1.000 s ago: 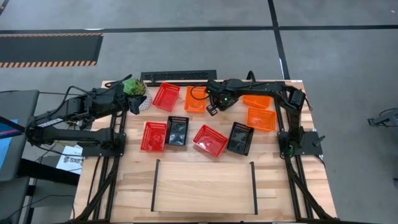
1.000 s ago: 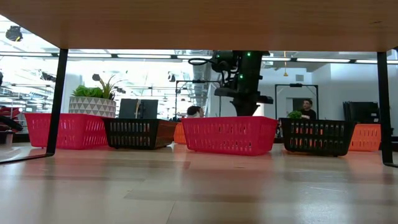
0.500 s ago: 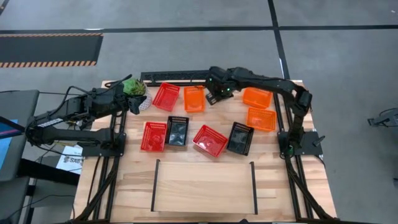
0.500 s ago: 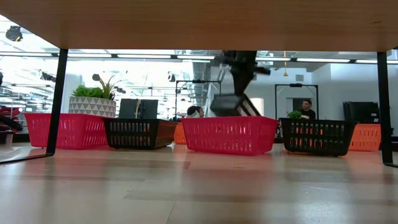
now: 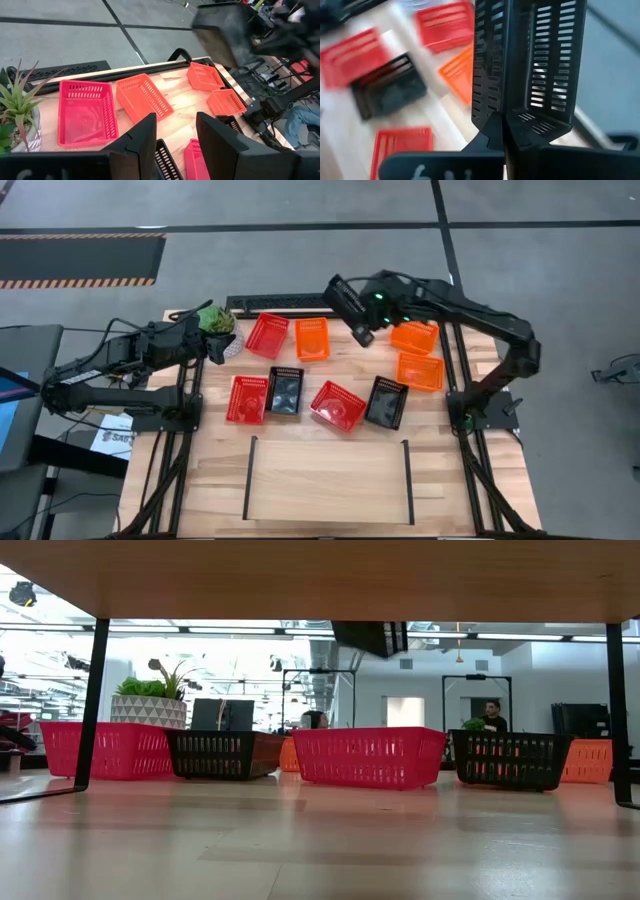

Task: Stack baskets on shelf by color
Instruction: Put the top black bin on the shelf

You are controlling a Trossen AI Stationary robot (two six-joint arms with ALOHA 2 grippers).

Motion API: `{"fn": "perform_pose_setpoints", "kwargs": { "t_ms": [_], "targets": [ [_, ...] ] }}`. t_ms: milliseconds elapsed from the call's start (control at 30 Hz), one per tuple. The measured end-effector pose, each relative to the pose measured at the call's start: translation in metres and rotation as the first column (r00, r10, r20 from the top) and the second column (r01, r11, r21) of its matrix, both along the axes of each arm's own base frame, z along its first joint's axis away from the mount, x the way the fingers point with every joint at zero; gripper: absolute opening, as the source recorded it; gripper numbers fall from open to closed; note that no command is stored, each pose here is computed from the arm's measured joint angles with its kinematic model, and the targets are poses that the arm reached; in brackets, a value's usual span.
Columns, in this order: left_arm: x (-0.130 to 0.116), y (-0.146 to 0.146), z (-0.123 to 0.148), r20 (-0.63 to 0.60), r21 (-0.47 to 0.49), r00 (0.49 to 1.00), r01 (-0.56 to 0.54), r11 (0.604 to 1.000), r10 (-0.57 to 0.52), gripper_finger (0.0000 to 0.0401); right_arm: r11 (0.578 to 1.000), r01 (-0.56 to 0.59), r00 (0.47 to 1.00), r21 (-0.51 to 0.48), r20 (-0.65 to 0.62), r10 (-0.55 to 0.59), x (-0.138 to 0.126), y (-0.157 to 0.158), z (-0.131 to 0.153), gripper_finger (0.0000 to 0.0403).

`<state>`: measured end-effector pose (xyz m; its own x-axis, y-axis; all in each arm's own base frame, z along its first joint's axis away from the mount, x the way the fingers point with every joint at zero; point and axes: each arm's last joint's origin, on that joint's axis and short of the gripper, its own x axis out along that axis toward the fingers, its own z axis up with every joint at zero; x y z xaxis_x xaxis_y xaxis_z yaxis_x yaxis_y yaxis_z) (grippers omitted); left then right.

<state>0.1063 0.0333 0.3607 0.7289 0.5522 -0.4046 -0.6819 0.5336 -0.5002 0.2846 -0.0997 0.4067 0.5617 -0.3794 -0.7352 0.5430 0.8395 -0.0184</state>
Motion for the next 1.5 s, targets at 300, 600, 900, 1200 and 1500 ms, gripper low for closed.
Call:
{"fn": "perform_pose_setpoints", "kwargs": {
  "t_ms": [300, 600, 900, 1200, 1500],
  "targets": [
    [0.0, 0.0, 0.0, -0.004, 0.005, 1.0, 0.003, 1.0, -0.003, 0.0126, 0.838, -0.538, 0.843, -0.098, -0.031, 0.537, -0.051, 0.09, 0.036, 0.0001],
    [0.0, 0.0, 0.0, -0.004, 0.006, 1.0, 0.003, 1.0, -0.003, 0.0126, 0.485, -0.856, 0.504, -0.18, -0.081, 0.86, -0.082, 0.165, 0.045, 0.0001],
    [0.0, 0.0, 0.0, 0.003, -0.008, 1.0, 0.013, 1.0, -0.013, 0.0126, 0.333, -0.903, 0.375, -0.27, -0.12, 0.919, -0.06, 0.224, 0.033, 0.0001],
    [0.001, -0.002, 0.0, 0.037, -0.074, 0.998, 0.052, 0.996, -0.049, 0.0126, 0.145, -0.955, 0.221, -0.26, -0.292, 0.93, -0.069, 0.245, 0.02, 0.0001],
    [0.004, -0.001, -0.001, 0.04, -0.092, 0.999, 0.032, 0.995, -0.028, 0.0126, -0.162, -0.964, -0.018, -0.209, -0.56, 0.828, -0.092, 0.26, 0.009, 0.0001]
  ]
}}
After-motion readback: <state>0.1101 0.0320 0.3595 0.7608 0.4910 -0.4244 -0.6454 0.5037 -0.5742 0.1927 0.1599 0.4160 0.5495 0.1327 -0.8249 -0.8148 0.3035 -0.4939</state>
